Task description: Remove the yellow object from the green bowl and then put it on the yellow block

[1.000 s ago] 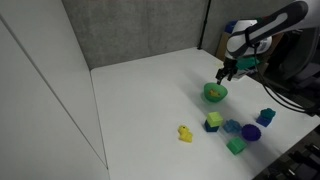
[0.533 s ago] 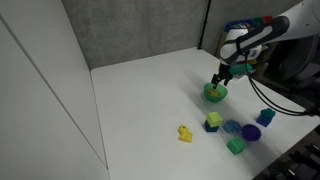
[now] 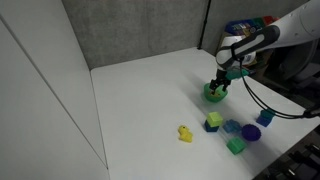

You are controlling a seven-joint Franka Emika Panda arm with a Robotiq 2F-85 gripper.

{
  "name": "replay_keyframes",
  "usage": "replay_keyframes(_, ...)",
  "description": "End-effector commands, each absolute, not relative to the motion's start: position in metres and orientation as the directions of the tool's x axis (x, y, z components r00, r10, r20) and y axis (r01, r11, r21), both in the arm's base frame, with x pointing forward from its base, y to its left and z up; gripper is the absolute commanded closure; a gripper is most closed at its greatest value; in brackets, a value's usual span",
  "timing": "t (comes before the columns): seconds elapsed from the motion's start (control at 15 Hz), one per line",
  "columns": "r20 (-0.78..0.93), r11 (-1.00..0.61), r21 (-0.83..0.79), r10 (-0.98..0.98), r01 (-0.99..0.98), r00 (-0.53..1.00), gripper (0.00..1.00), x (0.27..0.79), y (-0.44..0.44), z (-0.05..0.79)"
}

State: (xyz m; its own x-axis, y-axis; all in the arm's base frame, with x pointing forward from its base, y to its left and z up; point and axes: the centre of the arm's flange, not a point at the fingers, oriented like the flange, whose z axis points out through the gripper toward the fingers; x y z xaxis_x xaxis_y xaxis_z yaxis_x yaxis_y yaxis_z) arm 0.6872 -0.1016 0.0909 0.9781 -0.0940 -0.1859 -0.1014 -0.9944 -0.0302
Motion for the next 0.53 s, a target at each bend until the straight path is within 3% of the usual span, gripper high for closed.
replay_keyframes(0.0,-0.187,-0.991,-0.037,-0.119,-0.128,0.975,0.0,0.6999,-0.1025,0.0832)
replay_keyframes(0.13,-0.183,-0.991,-0.039,-0.116,-0.125,0.976,0.0,0.6993,-0.1017,0.0799)
replay_keyframes(0.27,-0.183,-0.991,-0.042,-0.113,-0.123,0.976,0.27,0.6995,-0.1005,0.0785)
replay_keyframes(0.47,-0.186,-0.992,-0.052,-0.105,-0.116,0.977,0.51,0.6993,-0.0965,0.0814)
